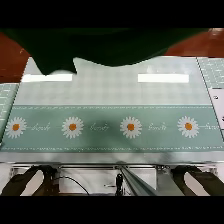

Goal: Fold the shirts.

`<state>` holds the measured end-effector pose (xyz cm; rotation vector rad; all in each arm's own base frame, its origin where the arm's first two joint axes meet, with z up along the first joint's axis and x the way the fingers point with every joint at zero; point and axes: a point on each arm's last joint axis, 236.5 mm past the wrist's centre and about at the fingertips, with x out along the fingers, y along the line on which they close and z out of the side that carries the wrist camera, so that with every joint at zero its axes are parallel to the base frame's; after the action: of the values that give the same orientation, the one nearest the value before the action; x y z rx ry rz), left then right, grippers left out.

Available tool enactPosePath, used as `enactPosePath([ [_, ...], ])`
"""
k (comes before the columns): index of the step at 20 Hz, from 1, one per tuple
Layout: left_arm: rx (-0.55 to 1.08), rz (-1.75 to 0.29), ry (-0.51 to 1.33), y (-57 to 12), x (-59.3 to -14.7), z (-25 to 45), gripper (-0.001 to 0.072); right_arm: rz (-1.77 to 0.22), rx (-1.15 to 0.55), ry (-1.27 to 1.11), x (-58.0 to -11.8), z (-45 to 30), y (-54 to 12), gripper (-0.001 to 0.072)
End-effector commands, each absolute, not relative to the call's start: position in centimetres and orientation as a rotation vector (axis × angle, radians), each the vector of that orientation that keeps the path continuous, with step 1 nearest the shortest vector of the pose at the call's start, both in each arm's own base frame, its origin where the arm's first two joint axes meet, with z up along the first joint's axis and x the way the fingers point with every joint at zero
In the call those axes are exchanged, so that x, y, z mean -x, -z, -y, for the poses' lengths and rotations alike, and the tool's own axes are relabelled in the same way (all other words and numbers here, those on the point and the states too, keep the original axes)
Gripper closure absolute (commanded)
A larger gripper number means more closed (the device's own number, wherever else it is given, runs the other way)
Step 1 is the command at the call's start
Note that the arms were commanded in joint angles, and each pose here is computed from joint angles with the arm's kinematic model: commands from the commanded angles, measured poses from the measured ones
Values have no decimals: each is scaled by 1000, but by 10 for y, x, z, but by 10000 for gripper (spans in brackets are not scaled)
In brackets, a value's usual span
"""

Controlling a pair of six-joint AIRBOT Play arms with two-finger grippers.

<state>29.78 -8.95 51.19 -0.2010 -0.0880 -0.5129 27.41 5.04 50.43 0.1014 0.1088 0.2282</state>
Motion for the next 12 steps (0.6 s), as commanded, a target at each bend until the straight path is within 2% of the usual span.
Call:
enactPosePath([
  [1, 69, 198, 233, -551, -221, 54, 685, 43, -47, -118, -171, -34, -531, 686],
  [4, -28, 180, 82, -540, -164, 37, 684, 72, -47, -63, -122, -25, -526, 686],
  [6, -68, 96, 24, -517, -148, 29, 684, 49, -48, -27, -107, -18, -517, 685],
  [9, -34, -73, 42, -471, -154, 30, 684, 18, -67, -2, -105, -12, -508, 685],
  [12, 39, -253, 87, -408, -195, 30, 684, -105, -80, 2, -134, -10, -474, 685],
])
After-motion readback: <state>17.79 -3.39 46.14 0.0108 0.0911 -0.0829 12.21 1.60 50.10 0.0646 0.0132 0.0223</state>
